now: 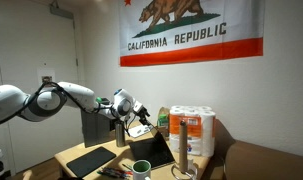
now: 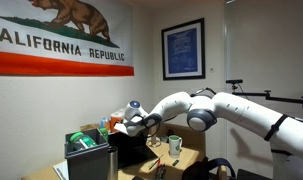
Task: Flip open the laptop
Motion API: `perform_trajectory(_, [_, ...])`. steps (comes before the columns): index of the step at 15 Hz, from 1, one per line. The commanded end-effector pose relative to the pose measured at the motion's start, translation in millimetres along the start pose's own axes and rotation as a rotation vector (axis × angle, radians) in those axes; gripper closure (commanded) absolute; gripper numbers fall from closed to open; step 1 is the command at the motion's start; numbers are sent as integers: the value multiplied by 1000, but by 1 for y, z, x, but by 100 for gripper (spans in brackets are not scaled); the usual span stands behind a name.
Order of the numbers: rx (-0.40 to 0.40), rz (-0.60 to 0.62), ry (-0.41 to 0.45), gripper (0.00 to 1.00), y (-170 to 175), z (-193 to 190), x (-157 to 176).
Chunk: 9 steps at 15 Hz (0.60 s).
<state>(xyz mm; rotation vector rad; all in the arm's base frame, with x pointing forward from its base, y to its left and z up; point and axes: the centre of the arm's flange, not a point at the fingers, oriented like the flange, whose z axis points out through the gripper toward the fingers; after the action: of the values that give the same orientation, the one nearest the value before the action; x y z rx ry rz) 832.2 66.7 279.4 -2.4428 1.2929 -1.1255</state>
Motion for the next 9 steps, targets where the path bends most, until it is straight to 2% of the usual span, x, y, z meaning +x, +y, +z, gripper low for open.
perform_trajectory(1, [-21,-15,9,0,6,-20,2])
perform_trajectory(5, [-26,-35,-17,0,6,-40,2])
perform_trajectory(9, [-10,-61,-103,0,4,-76,1])
